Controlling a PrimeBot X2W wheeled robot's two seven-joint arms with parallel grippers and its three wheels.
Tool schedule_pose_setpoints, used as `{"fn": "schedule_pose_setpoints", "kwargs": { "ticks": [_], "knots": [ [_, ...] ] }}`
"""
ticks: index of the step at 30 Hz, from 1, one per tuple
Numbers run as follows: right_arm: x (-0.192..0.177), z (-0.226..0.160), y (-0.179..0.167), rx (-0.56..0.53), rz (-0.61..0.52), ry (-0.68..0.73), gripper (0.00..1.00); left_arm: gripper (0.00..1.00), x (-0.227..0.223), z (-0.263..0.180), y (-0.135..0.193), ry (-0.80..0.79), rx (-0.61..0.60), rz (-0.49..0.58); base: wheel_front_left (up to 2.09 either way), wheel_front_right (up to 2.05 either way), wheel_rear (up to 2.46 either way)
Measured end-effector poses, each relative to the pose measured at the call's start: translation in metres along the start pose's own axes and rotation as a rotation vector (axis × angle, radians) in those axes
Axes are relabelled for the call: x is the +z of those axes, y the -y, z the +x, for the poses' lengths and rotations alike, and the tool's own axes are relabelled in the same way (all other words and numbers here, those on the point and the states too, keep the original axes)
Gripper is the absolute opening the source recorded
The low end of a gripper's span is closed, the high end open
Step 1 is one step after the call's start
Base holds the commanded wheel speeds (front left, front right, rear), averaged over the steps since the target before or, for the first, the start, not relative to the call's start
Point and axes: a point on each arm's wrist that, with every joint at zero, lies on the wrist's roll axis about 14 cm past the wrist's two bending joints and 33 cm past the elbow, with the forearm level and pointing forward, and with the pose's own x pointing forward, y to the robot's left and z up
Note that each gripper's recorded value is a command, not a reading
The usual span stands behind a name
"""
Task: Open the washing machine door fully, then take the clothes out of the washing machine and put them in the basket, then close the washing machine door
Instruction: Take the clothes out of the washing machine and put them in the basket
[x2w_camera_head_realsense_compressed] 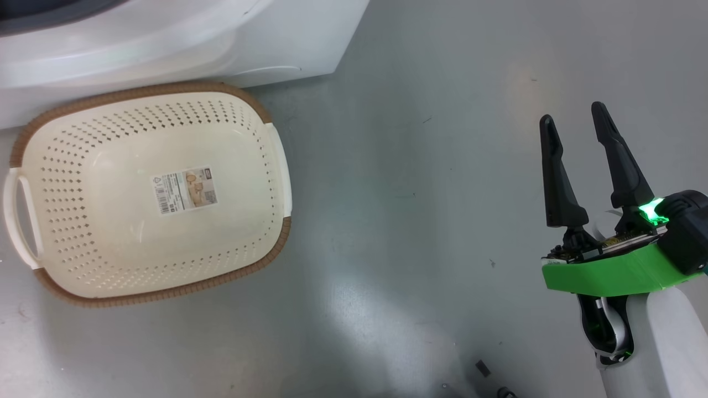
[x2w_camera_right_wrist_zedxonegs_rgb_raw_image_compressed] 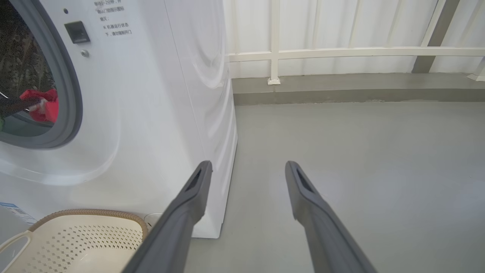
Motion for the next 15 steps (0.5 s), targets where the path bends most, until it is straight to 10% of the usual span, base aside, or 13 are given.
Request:
{"fn": "schedule_pose_setpoints", "kwargs": {
  "ticks": [15],
  "knots": [
    [0.000,0.005,-0.011,0.028,0.025,0.009,1.00,0.00,0.054,-0.029,-0.005,0.281,0.022,-0.054,0.00,0.00,0.00]
  ]
}}
